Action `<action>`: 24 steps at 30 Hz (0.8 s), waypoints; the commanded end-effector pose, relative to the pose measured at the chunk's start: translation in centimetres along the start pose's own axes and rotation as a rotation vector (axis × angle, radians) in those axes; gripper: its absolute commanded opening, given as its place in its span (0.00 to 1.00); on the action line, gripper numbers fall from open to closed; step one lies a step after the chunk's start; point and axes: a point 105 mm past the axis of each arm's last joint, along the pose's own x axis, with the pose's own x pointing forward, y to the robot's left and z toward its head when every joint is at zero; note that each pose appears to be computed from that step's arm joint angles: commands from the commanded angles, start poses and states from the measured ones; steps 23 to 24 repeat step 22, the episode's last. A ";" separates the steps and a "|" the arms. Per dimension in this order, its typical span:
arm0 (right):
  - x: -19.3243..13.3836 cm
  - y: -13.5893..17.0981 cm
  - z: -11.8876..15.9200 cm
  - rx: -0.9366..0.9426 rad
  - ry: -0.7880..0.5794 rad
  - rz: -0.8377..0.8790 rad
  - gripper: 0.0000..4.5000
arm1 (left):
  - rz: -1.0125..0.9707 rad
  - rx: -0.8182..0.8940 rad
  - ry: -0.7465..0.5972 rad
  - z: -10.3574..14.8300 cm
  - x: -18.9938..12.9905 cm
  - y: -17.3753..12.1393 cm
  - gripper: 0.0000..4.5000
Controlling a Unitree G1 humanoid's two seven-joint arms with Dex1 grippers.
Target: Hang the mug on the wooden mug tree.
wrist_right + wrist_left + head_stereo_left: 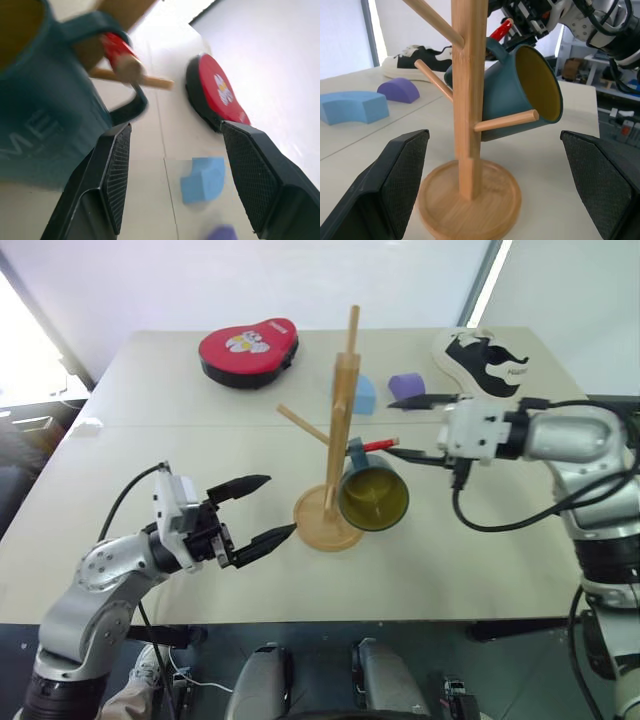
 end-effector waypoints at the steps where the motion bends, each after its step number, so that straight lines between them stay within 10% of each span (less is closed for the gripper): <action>1: -2.0 -1.4 0.4 0.059 -0.014 -0.119 0.65 | 0.088 0.018 0.004 -0.3 -0.3 1.5 1.00; 11: -5.8 4.5 -10.4 0.688 0.073 -0.622 0.65 | 0.665 0.008 0.114 -6.1 -4.1 8.9 1.00; 24: -4.5 7.3 -12.9 0.798 0.086 -0.663 0.65 | 0.741 0.002 0.127 -6.6 -5.5 8.8 1.00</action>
